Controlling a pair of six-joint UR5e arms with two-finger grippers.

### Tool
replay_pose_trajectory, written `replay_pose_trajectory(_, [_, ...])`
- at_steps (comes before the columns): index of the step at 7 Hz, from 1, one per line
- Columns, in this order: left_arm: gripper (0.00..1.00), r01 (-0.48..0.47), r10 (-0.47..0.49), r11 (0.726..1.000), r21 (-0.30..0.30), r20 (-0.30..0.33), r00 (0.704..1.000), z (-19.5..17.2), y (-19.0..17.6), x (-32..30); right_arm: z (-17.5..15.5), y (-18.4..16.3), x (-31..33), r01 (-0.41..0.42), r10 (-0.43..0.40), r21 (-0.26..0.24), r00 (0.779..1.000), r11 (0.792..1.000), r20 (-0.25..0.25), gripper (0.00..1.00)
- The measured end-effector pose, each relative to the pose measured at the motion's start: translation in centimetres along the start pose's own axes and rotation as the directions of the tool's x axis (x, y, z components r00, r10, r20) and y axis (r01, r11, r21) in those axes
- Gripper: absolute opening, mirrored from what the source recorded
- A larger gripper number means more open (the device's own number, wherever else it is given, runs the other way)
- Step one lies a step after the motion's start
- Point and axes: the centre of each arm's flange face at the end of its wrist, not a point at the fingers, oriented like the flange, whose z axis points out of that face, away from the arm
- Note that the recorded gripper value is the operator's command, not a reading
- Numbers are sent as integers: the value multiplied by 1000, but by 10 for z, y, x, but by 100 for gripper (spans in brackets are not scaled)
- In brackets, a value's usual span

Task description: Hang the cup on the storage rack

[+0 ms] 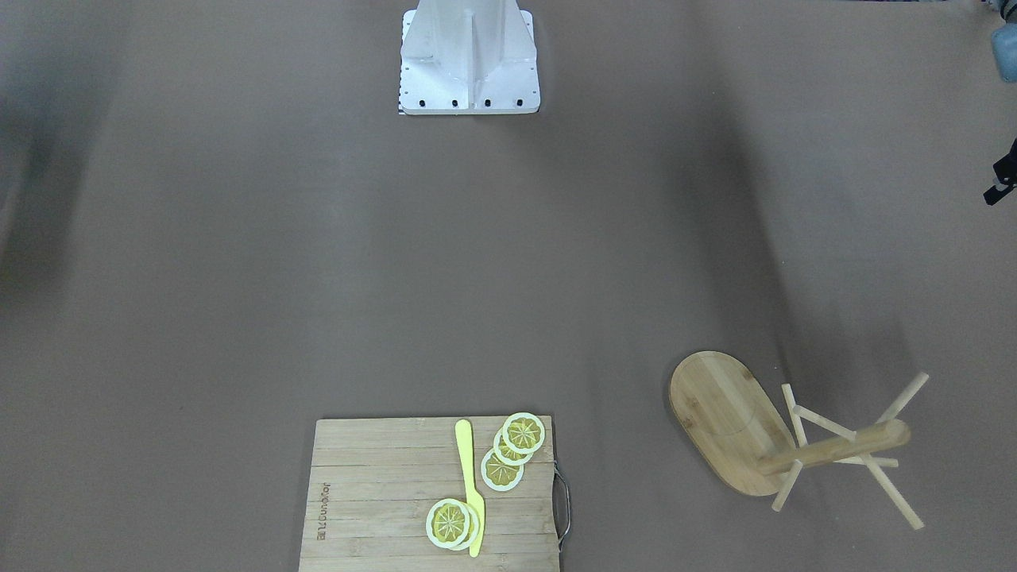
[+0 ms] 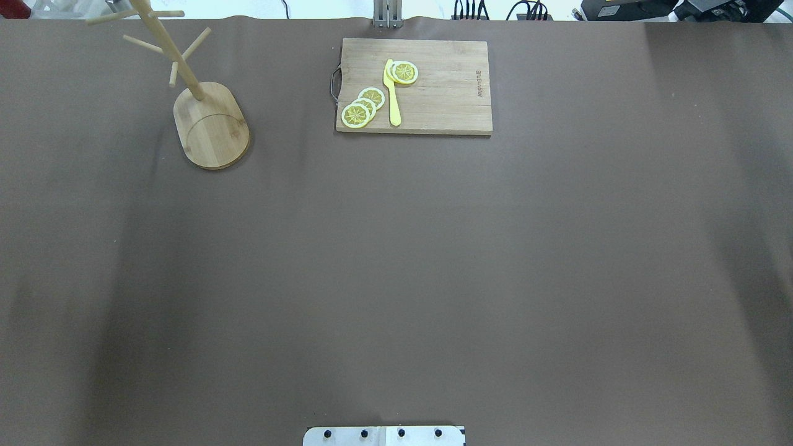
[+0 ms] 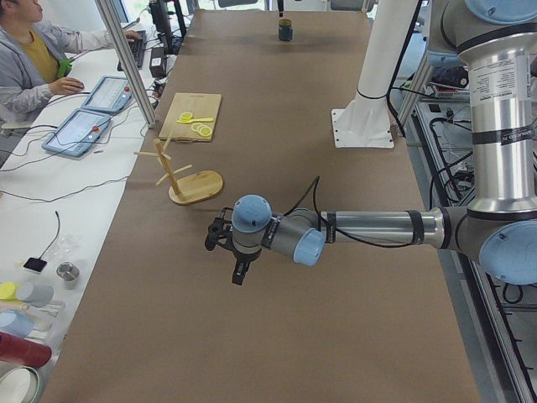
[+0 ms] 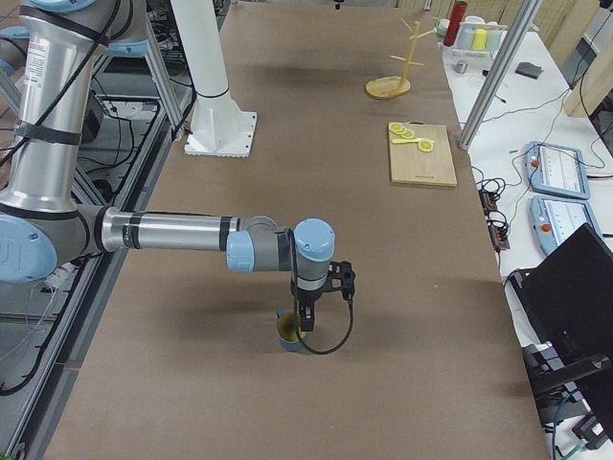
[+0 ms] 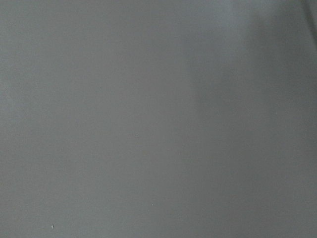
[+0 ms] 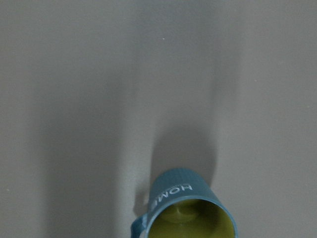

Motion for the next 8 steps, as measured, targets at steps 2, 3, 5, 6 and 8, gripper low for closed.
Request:
replay_pose_trajectory(2, [98, 0, 0, 1000, 0, 0, 1000, 0, 0, 0, 34, 9, 33, 5, -5, 19, 1000, 1000, -23, 92])
replay_pose_trajectory(3, [98, 0, 0, 1000, 0, -1, 1000, 0, 0, 0, 45, 8, 42, 4, -3, 20, 1000, 1000, -23, 90])
replay_pose_trajectory(5, [98, -1, 1, 1000, 1, -1, 1000, 0, 0, 1, 57, 4, 53, -10, 10, 8, 1000, 1000, -20, 69])
replay_pose_trajectory(6, [98, -2, 2, 1000, 1, 0, 1000, -1, 0, 1, 59, 2, 54, -13, 13, 6, 1000, 1000, -18, 66])
replay_pose_trajectory(8, [98, -3, 3, 1000, 2, 0, 1000, -1, -1, 1, 61, 2, 53, -19, 19, 3, 1000, 1000, 2, 67])
